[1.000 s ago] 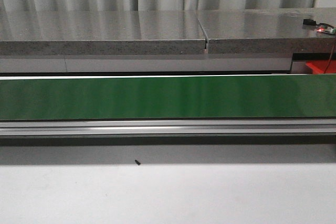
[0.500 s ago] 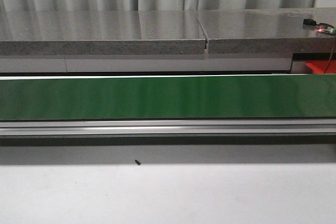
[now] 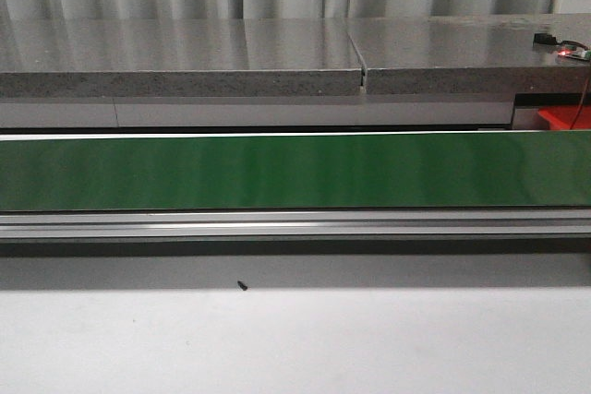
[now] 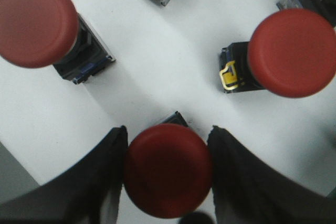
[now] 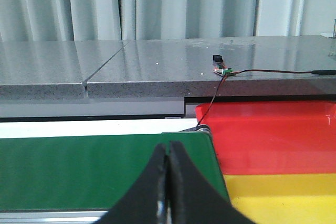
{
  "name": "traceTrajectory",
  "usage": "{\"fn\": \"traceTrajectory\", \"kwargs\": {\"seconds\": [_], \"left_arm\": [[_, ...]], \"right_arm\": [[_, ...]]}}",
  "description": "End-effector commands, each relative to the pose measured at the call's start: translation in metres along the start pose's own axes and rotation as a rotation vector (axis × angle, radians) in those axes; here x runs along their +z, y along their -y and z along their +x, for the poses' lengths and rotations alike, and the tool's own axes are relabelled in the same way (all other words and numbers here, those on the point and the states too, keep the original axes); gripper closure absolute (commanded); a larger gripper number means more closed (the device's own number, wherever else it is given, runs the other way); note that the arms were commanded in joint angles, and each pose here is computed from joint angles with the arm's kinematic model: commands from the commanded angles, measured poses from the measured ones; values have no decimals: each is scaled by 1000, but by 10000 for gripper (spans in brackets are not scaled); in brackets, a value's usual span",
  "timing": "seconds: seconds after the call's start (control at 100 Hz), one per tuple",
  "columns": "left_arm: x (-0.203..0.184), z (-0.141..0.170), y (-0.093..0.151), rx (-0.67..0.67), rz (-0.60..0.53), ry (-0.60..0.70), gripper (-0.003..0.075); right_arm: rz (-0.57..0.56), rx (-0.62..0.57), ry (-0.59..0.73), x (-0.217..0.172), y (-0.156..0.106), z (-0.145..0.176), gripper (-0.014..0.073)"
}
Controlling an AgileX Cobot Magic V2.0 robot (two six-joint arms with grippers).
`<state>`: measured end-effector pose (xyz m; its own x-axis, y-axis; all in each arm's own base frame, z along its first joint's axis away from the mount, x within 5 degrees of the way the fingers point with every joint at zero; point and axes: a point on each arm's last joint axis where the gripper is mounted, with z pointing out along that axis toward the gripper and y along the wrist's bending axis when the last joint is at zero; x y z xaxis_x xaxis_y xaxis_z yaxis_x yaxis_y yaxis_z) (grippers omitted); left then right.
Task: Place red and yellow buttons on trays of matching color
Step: 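Lower the left gripper onto a red-capped button and close it, then lift the red button with the left gripper and lower it onto the belt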
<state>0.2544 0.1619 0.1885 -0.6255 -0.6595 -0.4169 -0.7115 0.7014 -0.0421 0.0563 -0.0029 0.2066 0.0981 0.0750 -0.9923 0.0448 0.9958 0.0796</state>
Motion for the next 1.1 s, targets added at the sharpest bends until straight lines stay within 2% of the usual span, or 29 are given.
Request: {"fn": "traceTrajectory", "kwargs": {"seconds": [0.0, 0.1, 0.31, 0.48, 0.64, 0.89, 1.09], "left_arm": [[-14, -13, 3, -13, 28, 93, 551], [-14, -12, 2, -11, 23, 82, 587], [-25, -11, 1, -7, 16, 88, 587], [-55, -13, -1, -9, 31, 165, 587], [-89, -15, 2, 43, 49, 239, 587], [-132, -31, 39, 195, 114, 305, 587], [-144, -34, 74, 328, 164, 304, 587]], "right_arm": [[-6, -10, 115, -2, -1, -14, 662], [-6, -10, 115, -2, -1, -14, 662], [-6, -10, 115, -2, -1, -14, 662], [-6, -10, 115, -2, -1, -14, 662], [-6, -10, 115, -2, -1, -14, 662], [-6, -10, 115, -2, -1, -14, 662], [-6, -10, 115, -2, -1, -14, 662]]}}
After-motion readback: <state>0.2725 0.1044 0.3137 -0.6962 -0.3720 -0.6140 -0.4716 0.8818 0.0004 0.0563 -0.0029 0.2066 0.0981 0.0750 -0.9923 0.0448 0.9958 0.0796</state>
